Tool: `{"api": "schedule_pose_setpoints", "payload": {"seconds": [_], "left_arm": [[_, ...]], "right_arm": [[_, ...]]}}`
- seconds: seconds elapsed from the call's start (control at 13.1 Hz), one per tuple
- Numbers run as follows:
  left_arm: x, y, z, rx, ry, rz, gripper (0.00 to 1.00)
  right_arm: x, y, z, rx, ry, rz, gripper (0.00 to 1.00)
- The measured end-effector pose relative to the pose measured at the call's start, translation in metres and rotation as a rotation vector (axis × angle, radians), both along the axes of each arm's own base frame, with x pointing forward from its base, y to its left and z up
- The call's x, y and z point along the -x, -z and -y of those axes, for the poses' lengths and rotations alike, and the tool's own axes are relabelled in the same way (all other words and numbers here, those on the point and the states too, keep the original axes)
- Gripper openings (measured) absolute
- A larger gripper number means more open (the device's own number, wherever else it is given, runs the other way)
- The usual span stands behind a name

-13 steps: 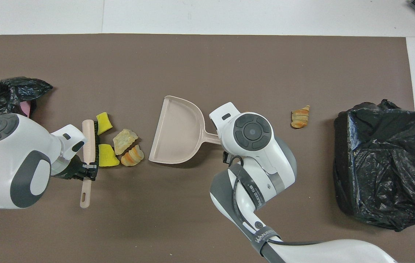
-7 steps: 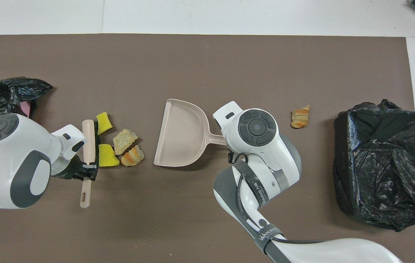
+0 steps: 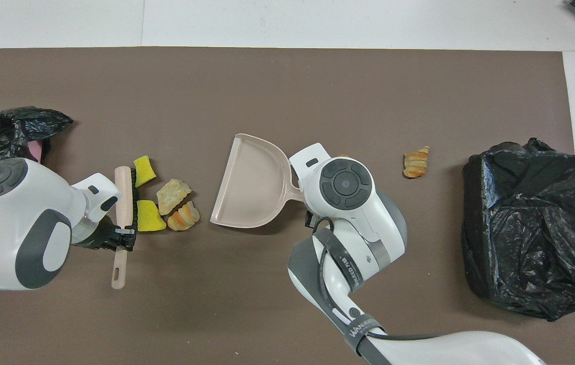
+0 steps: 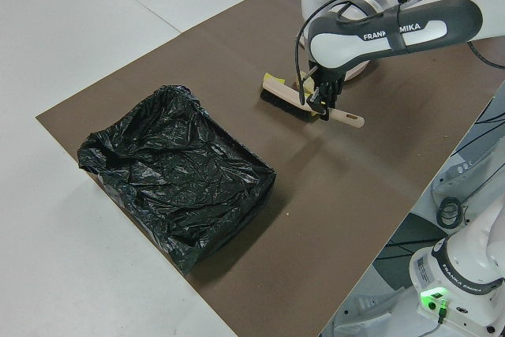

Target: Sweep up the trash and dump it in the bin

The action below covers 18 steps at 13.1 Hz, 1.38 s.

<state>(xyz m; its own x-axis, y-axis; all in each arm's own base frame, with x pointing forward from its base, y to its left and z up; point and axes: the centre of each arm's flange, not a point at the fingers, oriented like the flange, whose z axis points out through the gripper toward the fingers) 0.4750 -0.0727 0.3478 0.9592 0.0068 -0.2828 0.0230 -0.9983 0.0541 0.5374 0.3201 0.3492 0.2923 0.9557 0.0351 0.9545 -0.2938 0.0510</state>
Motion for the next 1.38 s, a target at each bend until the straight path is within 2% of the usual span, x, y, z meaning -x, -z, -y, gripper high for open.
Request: {"api": "schedule_pose_setpoints", "payload": {"seconds": [0.31, 0.46, 0.69, 0.92, 1.38], "left_arm": [[0.002, 0.0, 0.007, -0.001, 0.011, -0.001, 0.26], [0.003, 0.001, 0.017, -0.011, -0.001, -0.002, 0.26], [0.008, 0.002, 0.043, -0.039, -0.047, 0.006, 0.26], [0.018, 0.008, 0.07, -0.07, -0.115, 0.022, 0.26], [0.033, 0.007, 0.123, -0.01, -0.087, 0.033, 0.26]], "right_arm": [[0.0, 0.0, 0.0, 0.002, -0.012, 0.002, 0.31], [-0.002, -0.002, 0.001, 0.013, -0.064, 0.006, 0.31], [-0.003, -0.015, -0.001, 0.088, -0.16, 0.02, 0.31], [0.0, -0.02, -0.009, 0.105, -0.187, 0.026, 0.31], [0.001, -0.02, -0.009, 0.111, -0.192, 0.027, 0.31]]}}
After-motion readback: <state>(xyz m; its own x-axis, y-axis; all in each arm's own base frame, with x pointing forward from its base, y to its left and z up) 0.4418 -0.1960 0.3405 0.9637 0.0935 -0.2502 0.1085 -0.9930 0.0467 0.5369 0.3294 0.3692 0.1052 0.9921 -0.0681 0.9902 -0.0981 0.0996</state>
